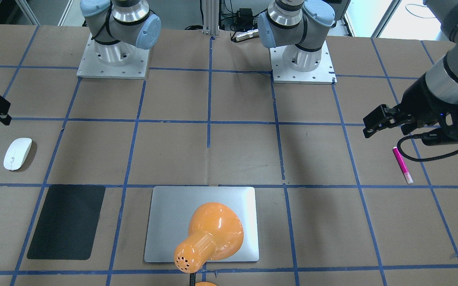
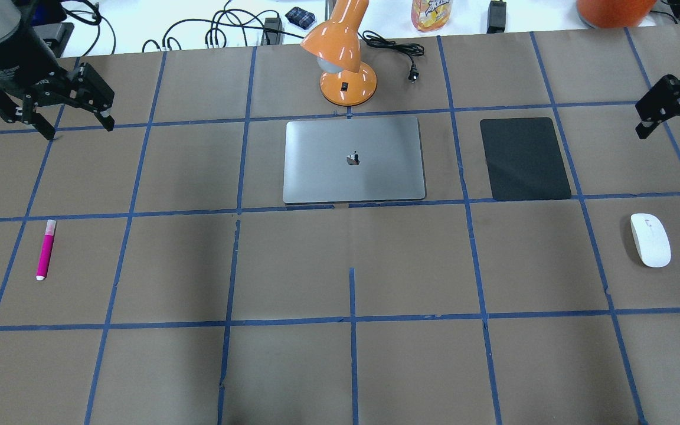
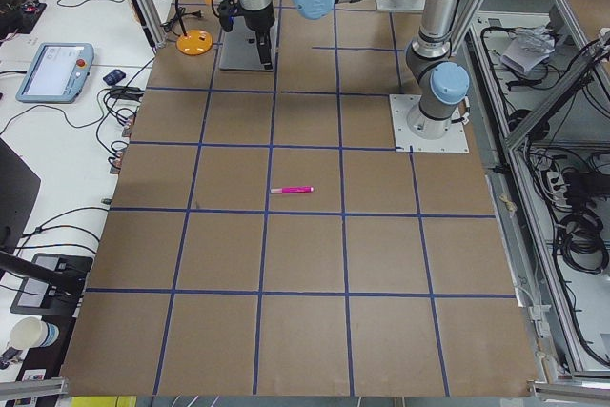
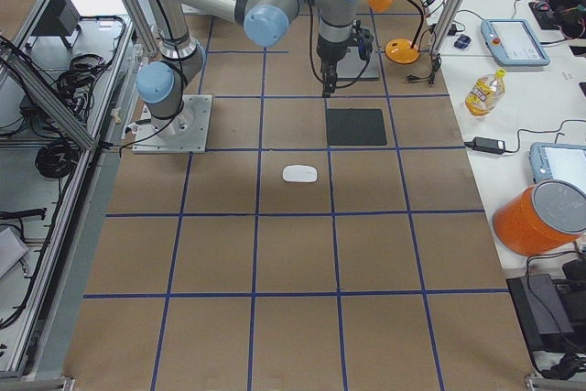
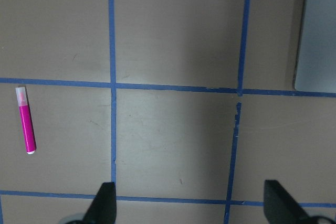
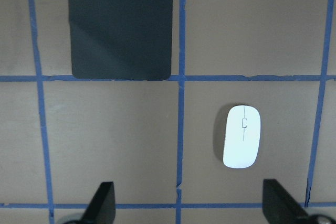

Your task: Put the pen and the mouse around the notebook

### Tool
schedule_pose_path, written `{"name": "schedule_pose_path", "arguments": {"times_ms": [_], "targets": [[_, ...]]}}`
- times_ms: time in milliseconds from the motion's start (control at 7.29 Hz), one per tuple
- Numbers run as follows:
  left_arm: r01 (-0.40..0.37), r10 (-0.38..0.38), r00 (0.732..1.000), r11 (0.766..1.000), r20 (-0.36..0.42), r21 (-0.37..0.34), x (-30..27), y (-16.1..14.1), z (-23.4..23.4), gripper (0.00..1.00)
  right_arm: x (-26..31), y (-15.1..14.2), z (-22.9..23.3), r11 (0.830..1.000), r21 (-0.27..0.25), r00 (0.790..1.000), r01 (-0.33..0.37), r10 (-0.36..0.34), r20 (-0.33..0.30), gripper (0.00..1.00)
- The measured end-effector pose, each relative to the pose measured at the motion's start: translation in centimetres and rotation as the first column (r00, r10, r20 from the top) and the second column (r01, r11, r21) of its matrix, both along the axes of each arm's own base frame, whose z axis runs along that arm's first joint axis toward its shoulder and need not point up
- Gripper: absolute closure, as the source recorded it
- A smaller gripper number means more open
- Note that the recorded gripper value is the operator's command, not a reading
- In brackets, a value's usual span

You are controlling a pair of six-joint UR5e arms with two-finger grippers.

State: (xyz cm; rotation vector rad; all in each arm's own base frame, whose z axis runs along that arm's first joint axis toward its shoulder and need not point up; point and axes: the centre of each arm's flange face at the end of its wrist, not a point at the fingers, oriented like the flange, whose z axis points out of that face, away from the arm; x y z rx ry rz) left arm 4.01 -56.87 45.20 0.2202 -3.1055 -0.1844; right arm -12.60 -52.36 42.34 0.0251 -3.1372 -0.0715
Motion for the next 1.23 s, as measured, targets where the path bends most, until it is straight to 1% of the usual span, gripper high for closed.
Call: {"name": "schedule_pose_path", "arguments": {"times_ms": [137, 274, 411, 548, 685, 823, 960, 1097, 1234], "targets": [[-0.072, 0.073, 0.997, 0.997, -0.010, 0.036, 4.4, -0.1, -2.2, 0.00, -3.4, 0.9, -3.4, 1.000, 0.016, 1.000, 0.016, -0.016, 0.012, 0.00], [-0.151, 0.153, 0.988, 0.987, -0.017, 0.059, 9.5, 0.4, -5.0, 0.00, -6.1, 2.1, -7.1, 1.000, 0.014, 1.000, 0.024, -0.024, 0.016, 0.00], [-0.189, 0.191, 0.981, 0.980, -0.019, 0.052, 14.0, 1.1, -8.4, 0.00, -7.9, 3.1, -11.2, 1.000, -0.010, 1.000, -0.011, 0.011, 0.003, 0.00], [-0.173, 0.173, 0.985, 0.985, -0.024, 0.029, 17.5, 2.3, -12.4, 0.00, -8.7, 3.6, -15.2, 0.998, -0.032, 0.999, -0.045, 0.045, -0.015, 0.00], [-0.153, 0.153, 0.988, 0.988, -0.024, 0.000, 20.8, 4.2, -17.0, 0.00, -9.0, 4.1, -18.7, 0.998, -0.037, 0.998, -0.056, 0.055, -0.017, 0.00], [-0.156, 0.156, 0.988, 0.987, -0.014, -0.027, 23.2, 5.6, -20.8, 0.00, -8.9, 4.5, -21.2, 0.998, -0.028, 0.998, -0.057, 0.057, -0.001, 0.00], [-0.162, 0.162, 0.987, 0.986, -0.002, -0.049, 24.6, 6.1, -23.7, 0.00, -8.9, 4.6, -22.9, 0.998, -0.023, 0.998, -0.060, 0.061, 0.011, 0.00], [-0.166, 0.167, 0.986, 0.984, 0.008, -0.063, 25.4, 6.2, -26.0, 0.01, -9.0, 4.6, -23.9, 0.998, -0.024, 0.998, -0.066, 0.066, 0.007, 0.00], [-0.169, 0.171, 0.985, 0.983, 0.012, -0.070, 25.8, 6.2, -27.5, 0.11, -9.0, 4.7, -24.4, 0.997, -0.022, 0.997, -0.072, 0.073, 0.003, 0.00]]}}
